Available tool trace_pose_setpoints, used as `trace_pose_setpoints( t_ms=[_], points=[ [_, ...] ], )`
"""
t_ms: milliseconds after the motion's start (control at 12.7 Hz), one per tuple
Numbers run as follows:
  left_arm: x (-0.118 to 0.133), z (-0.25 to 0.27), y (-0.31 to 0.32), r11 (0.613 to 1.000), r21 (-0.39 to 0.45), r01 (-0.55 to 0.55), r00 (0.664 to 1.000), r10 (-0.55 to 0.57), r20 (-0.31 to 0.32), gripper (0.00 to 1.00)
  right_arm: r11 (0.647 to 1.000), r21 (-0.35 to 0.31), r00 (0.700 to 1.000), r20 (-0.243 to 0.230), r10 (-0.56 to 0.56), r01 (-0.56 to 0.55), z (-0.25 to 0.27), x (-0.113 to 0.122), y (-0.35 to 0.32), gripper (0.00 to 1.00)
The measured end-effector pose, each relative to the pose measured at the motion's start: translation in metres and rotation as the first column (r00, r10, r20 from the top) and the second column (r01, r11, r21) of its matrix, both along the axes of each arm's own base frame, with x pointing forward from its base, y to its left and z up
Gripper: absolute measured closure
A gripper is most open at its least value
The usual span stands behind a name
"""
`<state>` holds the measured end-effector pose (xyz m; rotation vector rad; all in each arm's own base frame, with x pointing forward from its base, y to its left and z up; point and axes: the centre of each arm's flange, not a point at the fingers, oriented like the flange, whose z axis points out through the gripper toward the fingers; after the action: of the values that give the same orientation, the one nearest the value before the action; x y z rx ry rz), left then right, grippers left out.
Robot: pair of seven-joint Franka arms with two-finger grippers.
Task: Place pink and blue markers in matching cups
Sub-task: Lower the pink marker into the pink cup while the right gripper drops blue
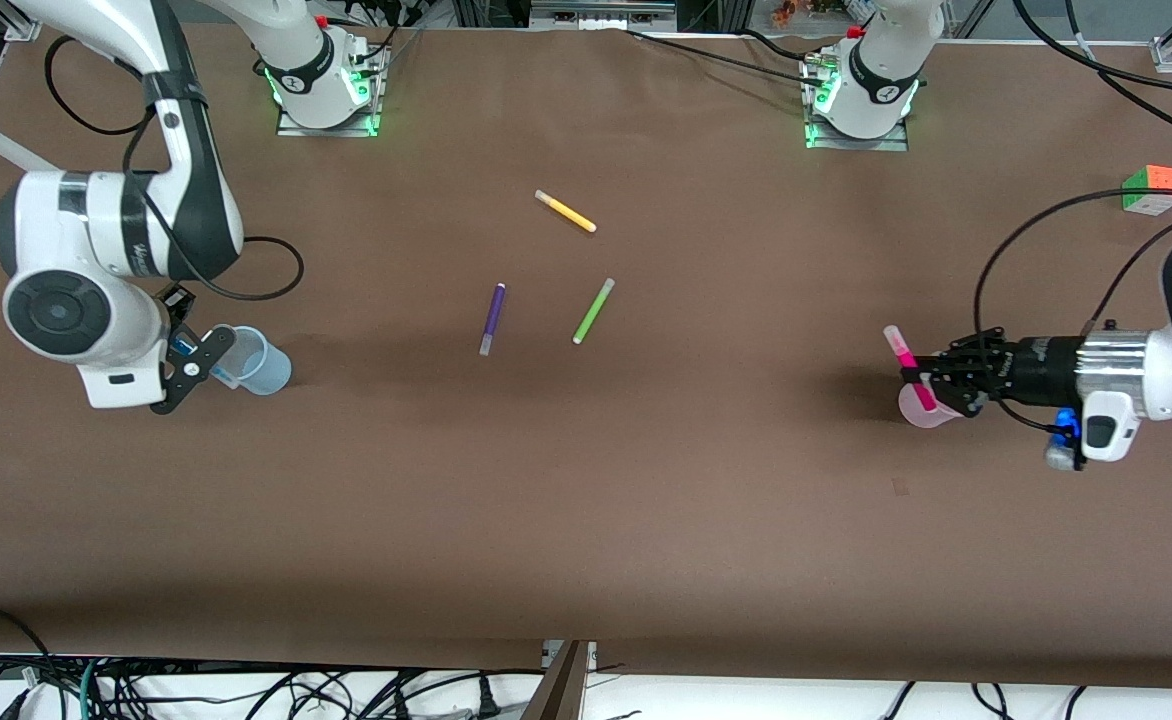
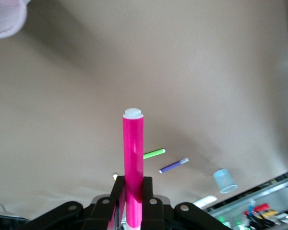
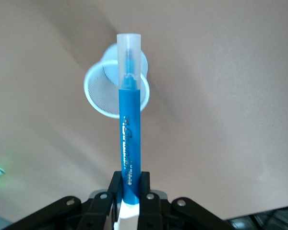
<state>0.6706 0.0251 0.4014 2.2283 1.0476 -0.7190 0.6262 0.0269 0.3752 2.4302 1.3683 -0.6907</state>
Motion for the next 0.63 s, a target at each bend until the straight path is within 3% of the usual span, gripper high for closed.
trace_pose_setpoints(
  t_ms=[237,632],
  points=[
    [-0.004,-0.028,0.064,0.985,-0.124,-0.123,0.991,0.115,-0.071,0.82,0.990,-0.113,0.990,-0.115,0.076,-0.089,-0.030,0.000,-0.011,0.82],
    [-0.025,-0.093,0.158,0.876,-0.361,-0.320,0.942,0.253,-0.221,0.82,0.965,-0.164,0.958,-0.236,0.164,-0.206,-0.057,0.000,-0.013,0.82]
  ],
)
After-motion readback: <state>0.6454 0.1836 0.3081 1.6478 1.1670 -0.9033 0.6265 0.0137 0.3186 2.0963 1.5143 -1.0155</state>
